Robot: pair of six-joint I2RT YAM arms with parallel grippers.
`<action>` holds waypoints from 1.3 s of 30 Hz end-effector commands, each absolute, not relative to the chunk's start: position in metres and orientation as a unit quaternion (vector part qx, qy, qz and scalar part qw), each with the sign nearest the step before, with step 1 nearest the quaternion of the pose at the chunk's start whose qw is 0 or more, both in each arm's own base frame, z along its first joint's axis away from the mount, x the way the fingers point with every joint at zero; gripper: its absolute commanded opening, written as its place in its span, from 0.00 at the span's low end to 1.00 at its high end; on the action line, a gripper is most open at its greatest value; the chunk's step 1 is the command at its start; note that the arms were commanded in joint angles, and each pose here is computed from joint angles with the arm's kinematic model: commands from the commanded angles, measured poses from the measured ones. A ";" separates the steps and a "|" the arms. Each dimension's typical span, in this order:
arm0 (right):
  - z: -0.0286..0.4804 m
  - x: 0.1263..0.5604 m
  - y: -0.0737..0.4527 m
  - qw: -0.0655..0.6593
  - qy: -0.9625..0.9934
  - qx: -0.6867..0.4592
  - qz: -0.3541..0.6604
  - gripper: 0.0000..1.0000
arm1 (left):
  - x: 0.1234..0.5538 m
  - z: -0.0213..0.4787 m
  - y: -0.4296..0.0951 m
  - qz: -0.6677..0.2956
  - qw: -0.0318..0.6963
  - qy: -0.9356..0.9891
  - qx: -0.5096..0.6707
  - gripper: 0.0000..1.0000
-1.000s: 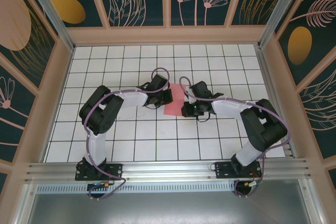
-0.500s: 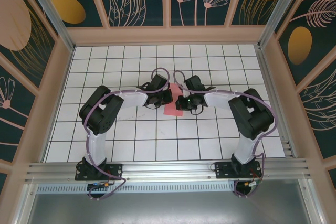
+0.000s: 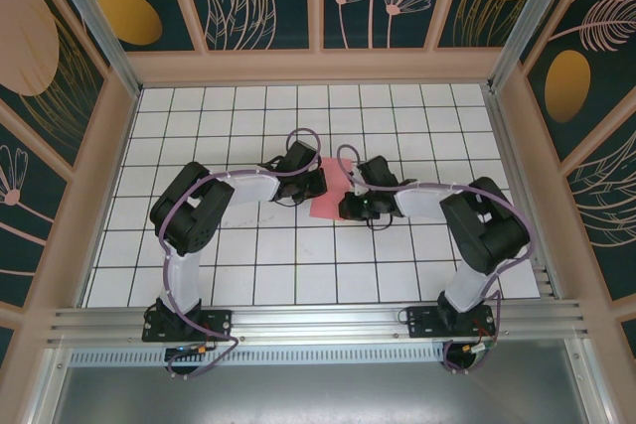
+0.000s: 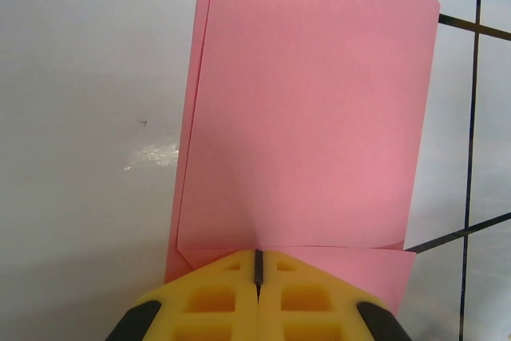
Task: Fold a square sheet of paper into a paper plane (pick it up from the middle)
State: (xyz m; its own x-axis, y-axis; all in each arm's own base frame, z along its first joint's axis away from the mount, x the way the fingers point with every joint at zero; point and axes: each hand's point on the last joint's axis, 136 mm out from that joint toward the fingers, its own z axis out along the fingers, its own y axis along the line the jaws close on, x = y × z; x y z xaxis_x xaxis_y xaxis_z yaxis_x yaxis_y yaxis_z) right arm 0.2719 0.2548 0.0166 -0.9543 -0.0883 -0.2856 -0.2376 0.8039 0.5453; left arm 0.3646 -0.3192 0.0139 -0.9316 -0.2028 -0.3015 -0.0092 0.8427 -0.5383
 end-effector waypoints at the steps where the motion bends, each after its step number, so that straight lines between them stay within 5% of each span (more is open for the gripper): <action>1: -0.007 0.228 0.230 0.048 0.960 -0.054 0.271 0.00 | 0.345 -0.034 -0.288 -0.199 0.137 0.967 -0.077 0.06; 15: -0.012 0.243 0.225 0.056 0.969 -0.032 0.238 0.00 | 0.356 0.073 -0.350 -0.366 0.206 0.907 0.022 0.10; 26: -0.013 0.247 0.225 0.053 0.971 -0.024 0.231 0.00 | 0.321 0.034 -0.359 -0.356 0.146 0.923 0.021 0.01; 39: -0.024 0.242 0.216 0.033 0.978 -0.007 0.204 0.00 | 0.320 0.003 -0.354 -0.322 0.128 0.938 0.025 0.03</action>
State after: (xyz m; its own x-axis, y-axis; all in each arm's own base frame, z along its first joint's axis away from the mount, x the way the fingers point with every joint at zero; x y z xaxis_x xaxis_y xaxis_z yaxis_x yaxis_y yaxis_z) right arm 0.2644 0.2481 0.0143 -0.9809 -0.0260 -0.1928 -0.1279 0.8329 0.5385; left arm 0.3194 -0.3579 0.0163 -0.9632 -0.0497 -0.2640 0.1335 0.7641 -0.6311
